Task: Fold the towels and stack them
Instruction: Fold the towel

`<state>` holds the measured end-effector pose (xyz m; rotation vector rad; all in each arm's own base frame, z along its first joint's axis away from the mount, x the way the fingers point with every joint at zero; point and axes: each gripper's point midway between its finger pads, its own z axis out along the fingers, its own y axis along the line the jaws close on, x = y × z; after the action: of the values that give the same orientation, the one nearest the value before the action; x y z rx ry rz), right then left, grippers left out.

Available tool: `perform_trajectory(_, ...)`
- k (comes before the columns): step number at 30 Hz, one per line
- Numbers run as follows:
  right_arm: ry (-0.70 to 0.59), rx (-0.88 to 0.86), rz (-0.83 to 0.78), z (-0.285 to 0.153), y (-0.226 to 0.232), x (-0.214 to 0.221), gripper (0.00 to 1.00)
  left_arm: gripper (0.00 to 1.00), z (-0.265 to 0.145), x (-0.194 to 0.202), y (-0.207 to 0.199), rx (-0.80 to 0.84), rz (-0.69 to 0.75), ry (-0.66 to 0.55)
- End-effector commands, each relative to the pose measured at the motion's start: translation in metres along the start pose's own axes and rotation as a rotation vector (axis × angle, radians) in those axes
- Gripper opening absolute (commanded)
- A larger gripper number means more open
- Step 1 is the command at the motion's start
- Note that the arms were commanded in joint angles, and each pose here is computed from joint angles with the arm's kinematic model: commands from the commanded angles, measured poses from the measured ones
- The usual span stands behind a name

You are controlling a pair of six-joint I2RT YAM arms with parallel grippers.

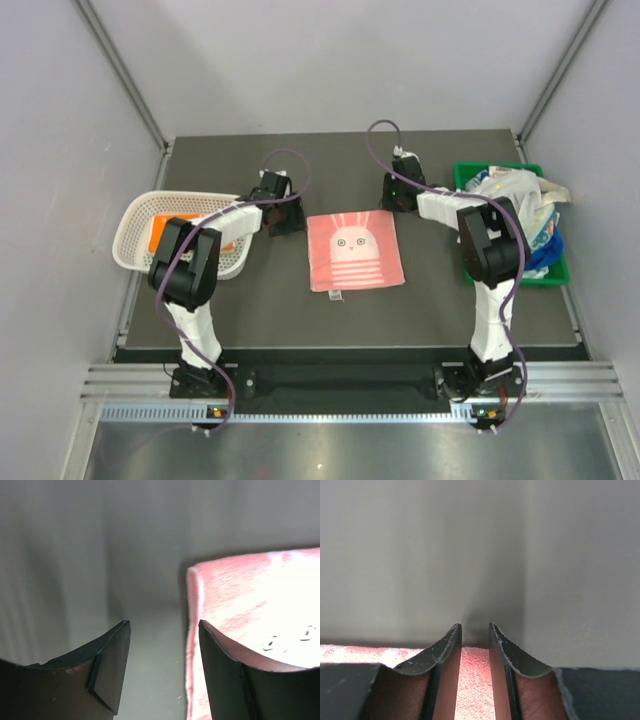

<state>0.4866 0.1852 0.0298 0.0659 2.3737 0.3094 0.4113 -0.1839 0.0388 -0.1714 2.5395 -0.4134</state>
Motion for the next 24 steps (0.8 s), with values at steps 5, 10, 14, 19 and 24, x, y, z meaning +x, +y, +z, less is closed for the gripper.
perform_trajectory(5,0.124,0.059,-0.03,-0.011,-0.013,0.039,0.32,0.62,-0.001,-0.017,-0.022,0.119,-0.033,-0.082)
perform_trajectory(10,0.103,0.062,-0.031,-0.019,-0.012,0.03,0.33,0.62,-0.004,-0.021,-0.024,0.132,-0.023,-0.109)
perform_trajectory(14,0.067,0.068,-0.032,-0.032,-0.012,0.019,0.33,0.62,0.0,-0.026,-0.032,0.165,-0.007,-0.099)
perform_trajectory(19,0.043,0.099,-0.034,-0.045,-0.019,0.016,0.34,0.61,0.013,-0.017,-0.033,0.164,0.002,-0.051)
perform_trajectory(24,0.003,0.118,-0.009,-0.056,-0.029,0.01,0.4,0.6,0.022,-0.007,-0.033,0.149,0.024,-0.027)
